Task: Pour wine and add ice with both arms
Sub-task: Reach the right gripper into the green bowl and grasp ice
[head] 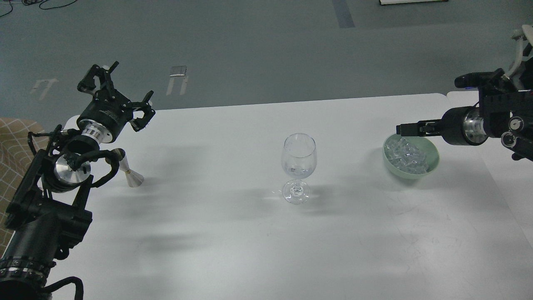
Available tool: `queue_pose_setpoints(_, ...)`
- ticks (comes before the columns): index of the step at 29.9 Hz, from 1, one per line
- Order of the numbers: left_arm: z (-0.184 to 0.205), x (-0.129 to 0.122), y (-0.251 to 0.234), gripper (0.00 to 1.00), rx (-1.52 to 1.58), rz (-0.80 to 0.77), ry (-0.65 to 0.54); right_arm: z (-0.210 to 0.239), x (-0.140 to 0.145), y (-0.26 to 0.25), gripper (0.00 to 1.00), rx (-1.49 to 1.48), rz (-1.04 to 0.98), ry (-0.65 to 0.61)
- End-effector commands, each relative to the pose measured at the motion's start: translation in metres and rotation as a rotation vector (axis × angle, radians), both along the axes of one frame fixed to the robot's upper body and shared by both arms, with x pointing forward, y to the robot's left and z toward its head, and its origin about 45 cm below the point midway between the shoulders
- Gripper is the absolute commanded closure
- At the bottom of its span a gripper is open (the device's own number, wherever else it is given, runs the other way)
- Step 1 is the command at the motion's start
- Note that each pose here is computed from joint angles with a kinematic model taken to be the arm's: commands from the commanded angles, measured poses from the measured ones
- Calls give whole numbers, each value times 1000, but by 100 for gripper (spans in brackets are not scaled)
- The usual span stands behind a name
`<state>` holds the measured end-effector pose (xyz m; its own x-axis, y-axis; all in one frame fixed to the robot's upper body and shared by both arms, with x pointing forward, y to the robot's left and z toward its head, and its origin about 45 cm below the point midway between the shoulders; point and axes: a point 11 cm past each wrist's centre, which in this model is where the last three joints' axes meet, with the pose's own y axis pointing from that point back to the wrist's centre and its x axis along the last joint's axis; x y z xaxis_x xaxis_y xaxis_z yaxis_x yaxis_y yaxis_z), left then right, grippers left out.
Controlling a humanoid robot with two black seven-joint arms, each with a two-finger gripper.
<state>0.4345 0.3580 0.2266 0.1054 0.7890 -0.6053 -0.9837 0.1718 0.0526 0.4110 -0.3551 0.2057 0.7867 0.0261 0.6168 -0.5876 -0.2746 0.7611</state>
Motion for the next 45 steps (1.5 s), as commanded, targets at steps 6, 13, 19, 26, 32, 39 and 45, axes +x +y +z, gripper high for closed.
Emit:
queue_pose_setpoints(6, 0, -1, 2, 2, 3, 3, 2, -8, -6, 1, 21, -12, 16, 17)
queue_pose_setpoints(13, -1, -1, 2, 2, 2, 4, 3, -13, -7, -4, 24, -93, 42, 13)
queue_pose_setpoints(19, -1, -1, 3, 2, 3, 7, 3, -14, -7, -6, 24, -116, 31, 12)
queue_pose_setpoints(26, -1, -1, 3, 2, 1, 8, 1, -22, -10, -8, 24, -126, 20, 26)
queue_pose_setpoints(32, -1, -1, 3, 2, -6, 11, 1, -34, -16, -2, 24, -124, 31, 48)
queue_pose_setpoints(39, -1, -1, 5, 2, -4, 16, 0, -36, -16, 1, 34, -119, 36, 49)
queue_pose_setpoints(45, -1, -1, 5, 2, -11, 21, 0, -38, -15, 5, 44, -117, 42, 48)
